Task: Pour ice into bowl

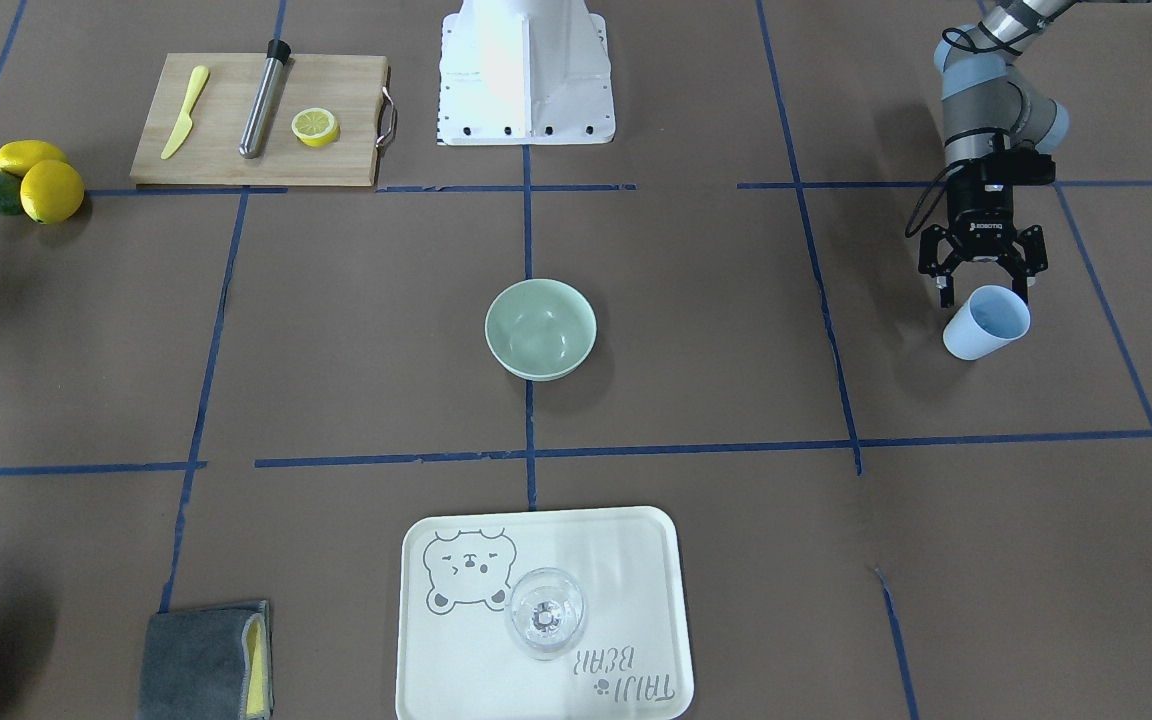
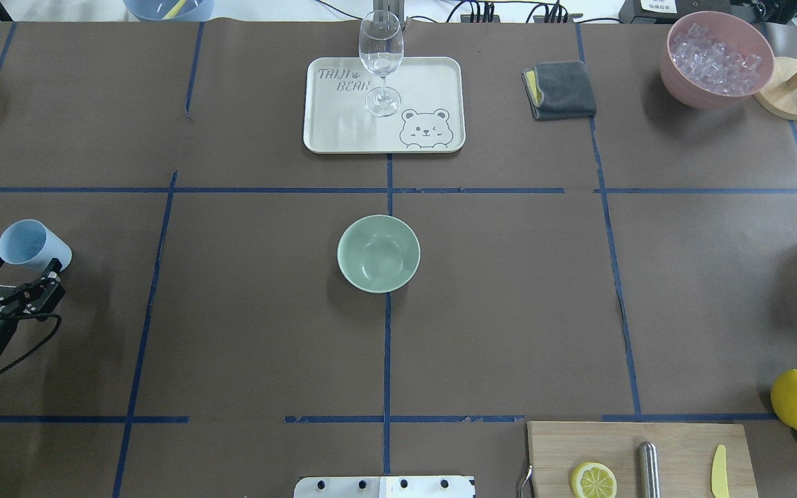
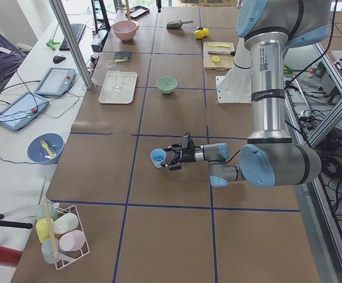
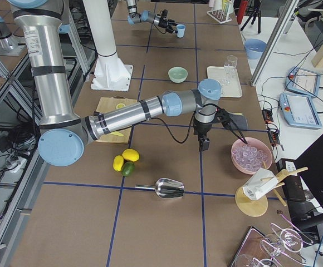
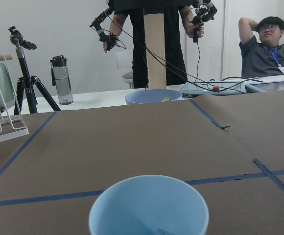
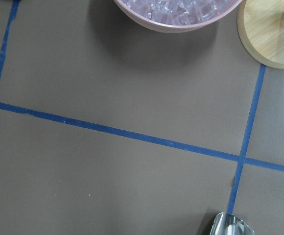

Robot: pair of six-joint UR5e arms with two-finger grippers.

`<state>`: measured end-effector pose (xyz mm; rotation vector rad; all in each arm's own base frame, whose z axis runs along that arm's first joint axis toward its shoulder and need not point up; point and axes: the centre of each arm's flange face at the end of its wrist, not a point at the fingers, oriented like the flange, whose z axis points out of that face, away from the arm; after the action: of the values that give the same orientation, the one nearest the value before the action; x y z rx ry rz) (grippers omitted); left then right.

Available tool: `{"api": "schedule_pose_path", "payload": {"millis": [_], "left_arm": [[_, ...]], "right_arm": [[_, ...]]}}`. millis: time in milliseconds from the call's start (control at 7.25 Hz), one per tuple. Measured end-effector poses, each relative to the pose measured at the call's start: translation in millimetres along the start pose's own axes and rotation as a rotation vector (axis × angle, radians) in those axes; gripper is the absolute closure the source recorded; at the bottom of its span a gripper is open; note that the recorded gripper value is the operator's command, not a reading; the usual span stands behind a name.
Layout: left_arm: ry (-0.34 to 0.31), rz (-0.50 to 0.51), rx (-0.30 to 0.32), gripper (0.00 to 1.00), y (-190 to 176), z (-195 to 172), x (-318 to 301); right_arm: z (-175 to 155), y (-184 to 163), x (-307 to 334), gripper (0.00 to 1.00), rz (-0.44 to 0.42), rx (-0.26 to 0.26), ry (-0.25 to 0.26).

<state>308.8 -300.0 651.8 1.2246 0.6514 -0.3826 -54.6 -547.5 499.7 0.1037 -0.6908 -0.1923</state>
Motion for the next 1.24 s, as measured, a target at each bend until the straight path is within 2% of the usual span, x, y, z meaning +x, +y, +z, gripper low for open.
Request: {"api": "schedule_pose_path", "payload": {"millis": [828,1241], "left_arm": [[0.015,0.015,-0.049,0.0,12.5,7.5,1.6],[-0.01,0.011,-0.05,0.0,1.3,20.2,-12.3]], "right_arm": [[1.0,-0.2,0.9,0.0,0.002,-0.002,0.002],[0.5,0.1,1.8,0.0,0.003,-0.001,0.002]]}}
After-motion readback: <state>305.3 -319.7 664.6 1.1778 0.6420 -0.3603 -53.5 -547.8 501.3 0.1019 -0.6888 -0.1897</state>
